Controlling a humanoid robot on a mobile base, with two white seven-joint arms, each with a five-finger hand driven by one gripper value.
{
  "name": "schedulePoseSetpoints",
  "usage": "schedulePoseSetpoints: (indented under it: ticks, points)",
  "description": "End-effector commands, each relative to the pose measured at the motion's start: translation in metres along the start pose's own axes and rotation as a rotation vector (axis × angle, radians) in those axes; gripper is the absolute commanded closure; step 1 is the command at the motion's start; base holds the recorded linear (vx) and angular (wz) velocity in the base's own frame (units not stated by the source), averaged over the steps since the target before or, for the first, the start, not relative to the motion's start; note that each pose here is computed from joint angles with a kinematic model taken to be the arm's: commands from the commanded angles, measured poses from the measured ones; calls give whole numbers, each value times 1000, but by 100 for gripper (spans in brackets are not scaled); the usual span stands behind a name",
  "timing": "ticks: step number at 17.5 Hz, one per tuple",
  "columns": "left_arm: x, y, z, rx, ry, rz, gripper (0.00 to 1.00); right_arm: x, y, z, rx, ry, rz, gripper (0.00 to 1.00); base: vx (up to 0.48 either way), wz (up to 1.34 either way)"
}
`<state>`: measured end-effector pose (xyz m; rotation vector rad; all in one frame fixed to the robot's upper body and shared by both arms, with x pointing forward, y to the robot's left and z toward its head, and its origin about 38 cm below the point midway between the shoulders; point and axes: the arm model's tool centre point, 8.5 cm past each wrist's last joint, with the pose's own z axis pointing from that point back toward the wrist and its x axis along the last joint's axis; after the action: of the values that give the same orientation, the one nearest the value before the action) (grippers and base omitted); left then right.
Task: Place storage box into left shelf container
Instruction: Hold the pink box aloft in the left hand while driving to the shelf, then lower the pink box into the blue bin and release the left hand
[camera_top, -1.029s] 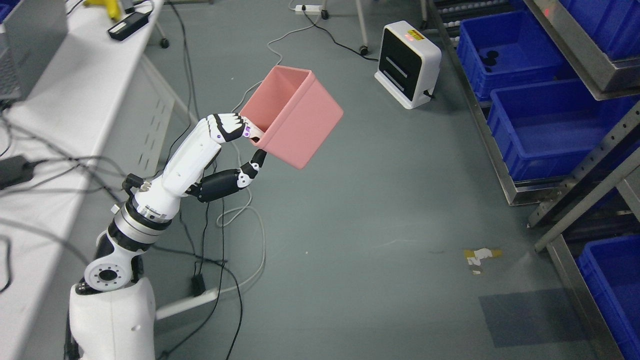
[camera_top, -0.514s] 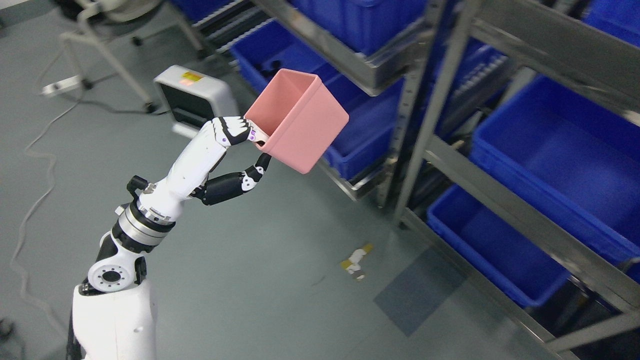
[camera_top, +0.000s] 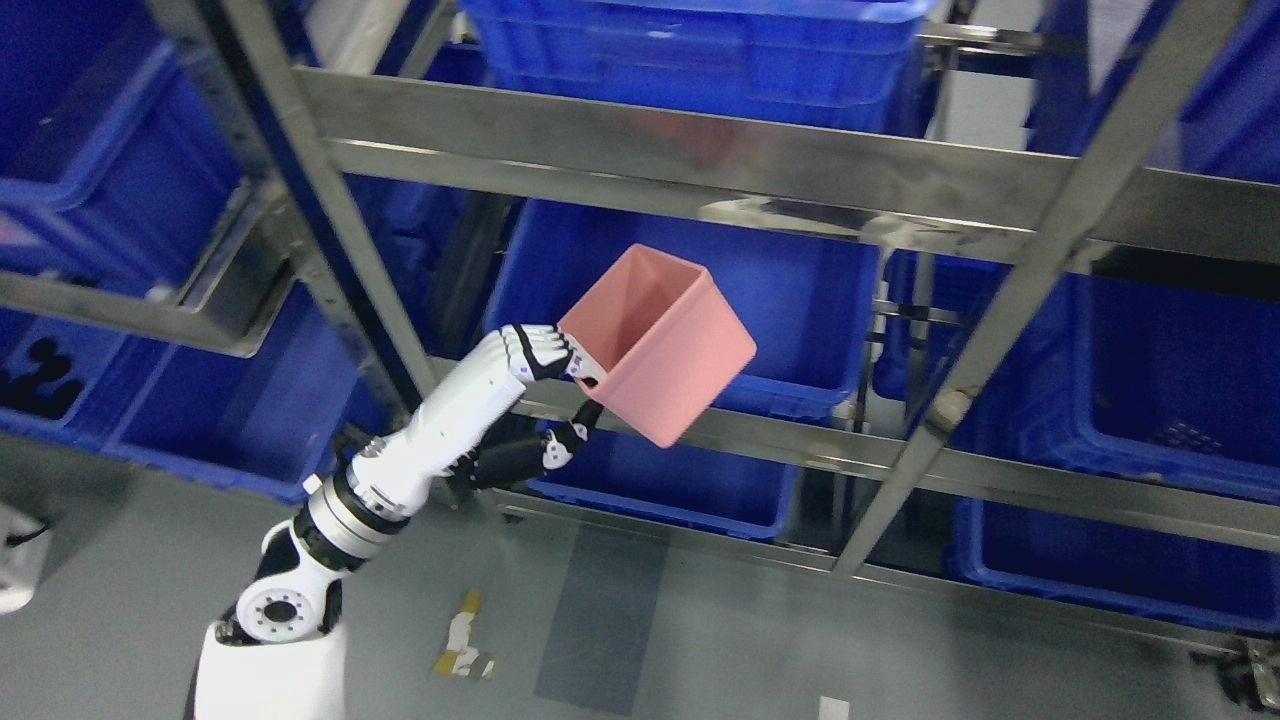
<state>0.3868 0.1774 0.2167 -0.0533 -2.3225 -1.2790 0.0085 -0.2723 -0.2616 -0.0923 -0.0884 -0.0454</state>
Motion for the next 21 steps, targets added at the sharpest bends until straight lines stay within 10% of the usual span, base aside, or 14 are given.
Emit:
schedulePoseSetpoints:
  ticks: [1, 8, 21]
  points:
    - [9, -88, 14, -153, 18, 187, 99, 3, -11, 0, -15, -16, -1, 0, 126, -869]
    - [-55, 10, 38, -34, 235, -17, 99, 3, -11, 0, -15, -16, -1, 0, 46, -300]
    - [-153, 25, -6, -289, 468, 36, 98, 3, -11, 0, -15, -16, -1, 0, -2, 5]
